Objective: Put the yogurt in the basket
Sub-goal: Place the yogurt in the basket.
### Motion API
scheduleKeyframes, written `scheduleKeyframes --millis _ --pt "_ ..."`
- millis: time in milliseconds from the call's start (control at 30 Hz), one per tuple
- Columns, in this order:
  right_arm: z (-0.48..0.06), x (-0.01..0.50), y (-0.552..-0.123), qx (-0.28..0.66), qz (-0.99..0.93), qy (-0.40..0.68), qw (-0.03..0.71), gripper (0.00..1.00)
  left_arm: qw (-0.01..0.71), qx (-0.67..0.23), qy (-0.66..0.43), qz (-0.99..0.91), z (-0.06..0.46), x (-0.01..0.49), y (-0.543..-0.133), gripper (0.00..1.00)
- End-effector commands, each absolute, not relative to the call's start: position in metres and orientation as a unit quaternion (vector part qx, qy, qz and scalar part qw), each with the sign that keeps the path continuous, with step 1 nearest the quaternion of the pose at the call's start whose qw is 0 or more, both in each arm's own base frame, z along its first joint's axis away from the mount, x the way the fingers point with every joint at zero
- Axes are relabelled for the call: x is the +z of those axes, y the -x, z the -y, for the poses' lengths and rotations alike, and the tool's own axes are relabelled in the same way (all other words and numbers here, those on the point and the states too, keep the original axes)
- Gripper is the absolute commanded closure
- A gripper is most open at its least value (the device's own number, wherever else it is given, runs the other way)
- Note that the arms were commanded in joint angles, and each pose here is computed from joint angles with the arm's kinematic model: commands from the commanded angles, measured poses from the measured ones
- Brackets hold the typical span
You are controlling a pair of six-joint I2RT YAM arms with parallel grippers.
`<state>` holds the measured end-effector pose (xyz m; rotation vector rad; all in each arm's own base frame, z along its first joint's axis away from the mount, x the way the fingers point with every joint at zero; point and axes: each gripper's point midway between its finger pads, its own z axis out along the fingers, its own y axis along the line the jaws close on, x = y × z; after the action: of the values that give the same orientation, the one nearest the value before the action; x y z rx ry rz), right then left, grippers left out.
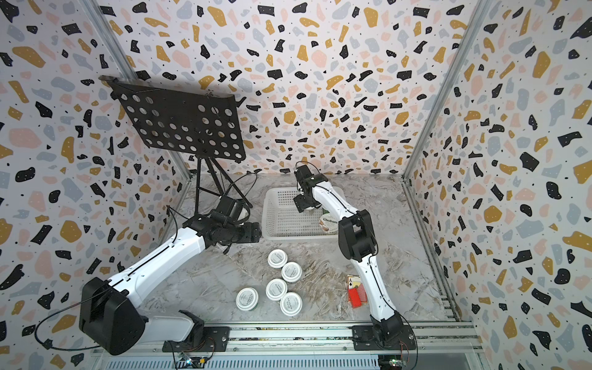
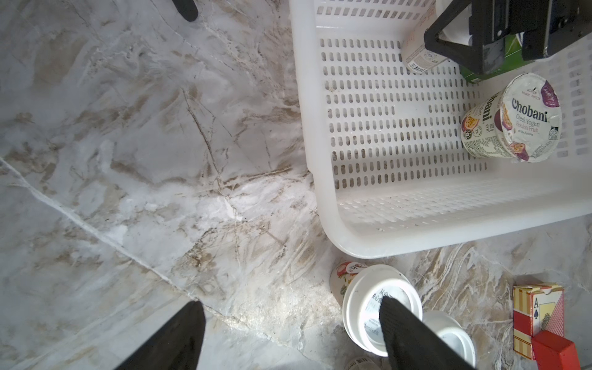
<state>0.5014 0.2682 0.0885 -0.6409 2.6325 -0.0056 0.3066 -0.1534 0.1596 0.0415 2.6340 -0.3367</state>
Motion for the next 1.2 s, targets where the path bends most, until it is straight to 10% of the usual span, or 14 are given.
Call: scheduleKeyframes --millis 0,1167 --pt "-0.270 0.148 -0.508 0.011 -0.938 0.217 0.272 0.12 0.252 -0.124 -0.010 -0.960 0.150 0.163 -0.306 0.11" --pt "-0.256 0.158 -0.512 -0.026 -0.934 0.208 0.288 0.12 0.250 -0.125 -0.010 -0.960 0.151 0.162 -0.307 0.11"
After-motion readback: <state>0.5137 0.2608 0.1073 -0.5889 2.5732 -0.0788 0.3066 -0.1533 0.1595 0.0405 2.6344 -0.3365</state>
